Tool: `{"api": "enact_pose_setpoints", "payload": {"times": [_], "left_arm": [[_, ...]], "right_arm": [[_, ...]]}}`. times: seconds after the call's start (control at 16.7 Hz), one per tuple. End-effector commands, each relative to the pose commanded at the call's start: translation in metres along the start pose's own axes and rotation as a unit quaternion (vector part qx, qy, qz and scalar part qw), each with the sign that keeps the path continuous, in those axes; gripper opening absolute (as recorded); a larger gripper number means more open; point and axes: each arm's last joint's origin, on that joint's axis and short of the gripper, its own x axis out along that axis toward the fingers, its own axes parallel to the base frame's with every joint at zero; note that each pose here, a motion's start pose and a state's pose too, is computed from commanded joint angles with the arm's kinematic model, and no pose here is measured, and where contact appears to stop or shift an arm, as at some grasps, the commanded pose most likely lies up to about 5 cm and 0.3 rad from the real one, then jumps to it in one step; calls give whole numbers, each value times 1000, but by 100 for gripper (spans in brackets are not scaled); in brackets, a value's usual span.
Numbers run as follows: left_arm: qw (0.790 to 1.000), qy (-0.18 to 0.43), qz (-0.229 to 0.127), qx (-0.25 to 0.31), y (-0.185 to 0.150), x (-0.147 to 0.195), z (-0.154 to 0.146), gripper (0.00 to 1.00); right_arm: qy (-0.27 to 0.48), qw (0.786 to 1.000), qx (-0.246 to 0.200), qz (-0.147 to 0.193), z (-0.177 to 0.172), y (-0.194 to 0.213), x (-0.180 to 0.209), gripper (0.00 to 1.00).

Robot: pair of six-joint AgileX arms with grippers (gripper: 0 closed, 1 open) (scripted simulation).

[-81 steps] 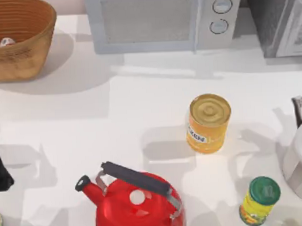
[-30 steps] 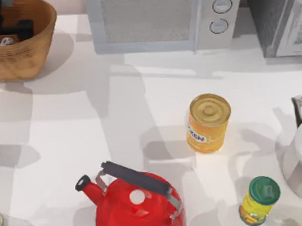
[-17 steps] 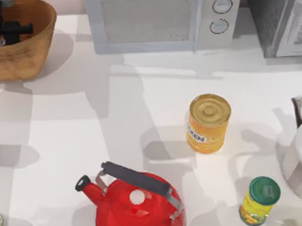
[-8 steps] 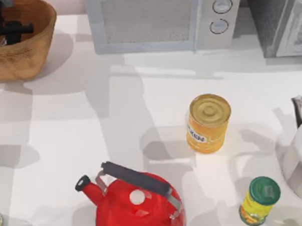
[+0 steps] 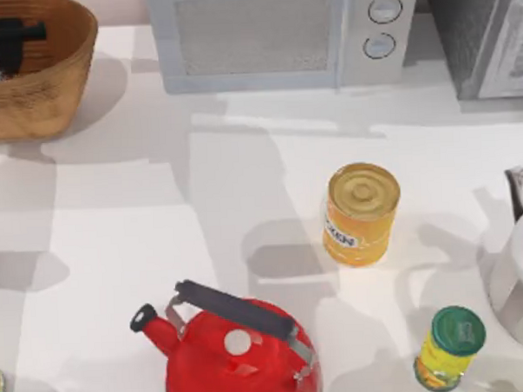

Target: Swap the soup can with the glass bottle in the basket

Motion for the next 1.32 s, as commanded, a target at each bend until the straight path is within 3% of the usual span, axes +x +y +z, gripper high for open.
{"api": "enact_pose_setpoints", "payload": {"times": [0.18,0.36,0.54,0.72,0.84,1.02,1.32], "left_arm": [[999,-47,6,-2,-6,-55,-9,0],[994,-112,10,2,-18,-125,-38,0],[981,-195,13,11,-32,-194,-94,0],[959,-283,13,20,-44,-238,-171,0],[941,-338,12,24,-49,-247,-226,0],[911,-412,11,27,-52,-233,-299,0],[864,-503,10,24,-51,-176,-371,0]], "right_arm": [[0,1000,0,0,0,0,0,100],[0,1000,0,0,0,0,0,100],[0,1000,0,0,0,0,0,100],[0,1000,0,0,0,0,0,100],[0,1000,0,0,0,0,0,100],[0,1000,0,0,0,0,0,100],[0,1000,0,0,0,0,0,100]]}}
